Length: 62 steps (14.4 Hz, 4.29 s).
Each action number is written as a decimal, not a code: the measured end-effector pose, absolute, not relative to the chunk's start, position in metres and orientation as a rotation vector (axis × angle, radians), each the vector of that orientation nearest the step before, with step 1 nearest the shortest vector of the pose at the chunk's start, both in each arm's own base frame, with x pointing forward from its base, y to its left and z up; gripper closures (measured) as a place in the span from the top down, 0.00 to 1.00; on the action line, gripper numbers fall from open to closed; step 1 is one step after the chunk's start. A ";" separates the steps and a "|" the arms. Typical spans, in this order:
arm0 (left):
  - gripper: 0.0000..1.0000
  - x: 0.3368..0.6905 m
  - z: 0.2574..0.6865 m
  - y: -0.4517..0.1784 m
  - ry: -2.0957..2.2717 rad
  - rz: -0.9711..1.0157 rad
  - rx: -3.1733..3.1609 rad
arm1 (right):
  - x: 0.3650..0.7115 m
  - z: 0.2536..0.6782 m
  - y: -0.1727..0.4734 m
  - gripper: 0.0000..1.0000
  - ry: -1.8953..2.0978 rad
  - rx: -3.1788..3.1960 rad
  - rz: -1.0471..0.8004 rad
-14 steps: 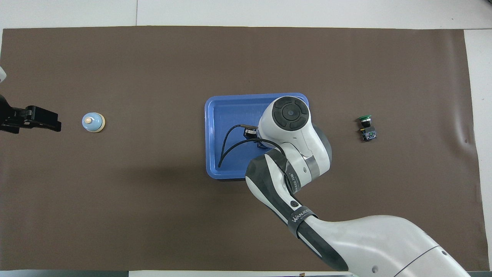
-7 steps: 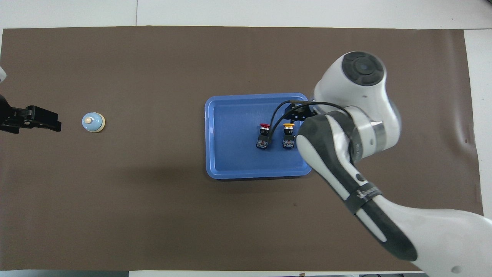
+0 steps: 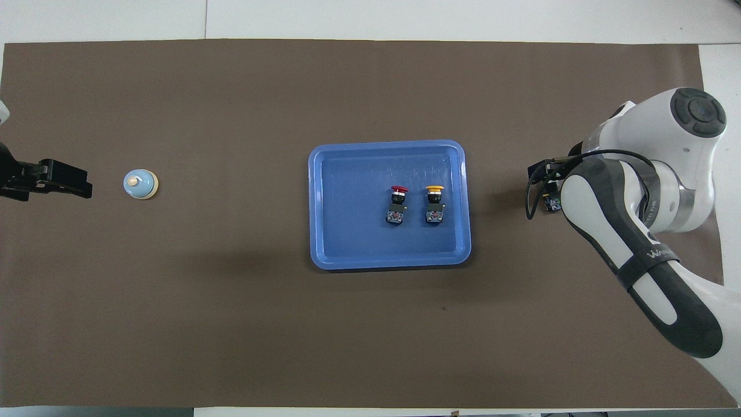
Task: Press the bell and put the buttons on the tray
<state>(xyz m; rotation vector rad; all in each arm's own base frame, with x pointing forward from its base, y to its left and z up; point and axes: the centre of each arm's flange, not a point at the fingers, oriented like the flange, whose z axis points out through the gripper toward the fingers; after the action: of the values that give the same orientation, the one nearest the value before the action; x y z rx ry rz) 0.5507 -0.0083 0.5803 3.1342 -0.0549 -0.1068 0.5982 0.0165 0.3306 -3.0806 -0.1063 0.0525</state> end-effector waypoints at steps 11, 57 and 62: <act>1.00 0.551 0.580 -0.008 -0.055 -0.107 3.134 | 0.567 0.292 0.015 0.61 -0.193 -3.110 -0.018; 1.00 0.551 0.580 -0.008 -0.055 -0.107 3.134 | 0.611 0.542 0.166 1.00 0.200 -3.094 -0.045; 1.00 0.551 0.580 -0.008 -0.055 -0.107 3.134 | 0.586 0.597 0.067 1.00 0.069 -3.121 0.000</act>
<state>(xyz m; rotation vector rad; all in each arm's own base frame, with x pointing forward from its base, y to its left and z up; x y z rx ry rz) 0.5507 -0.0083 0.5803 3.1342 -0.0549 -0.1068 0.5862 0.0672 0.5967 -3.1213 0.0690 -0.0002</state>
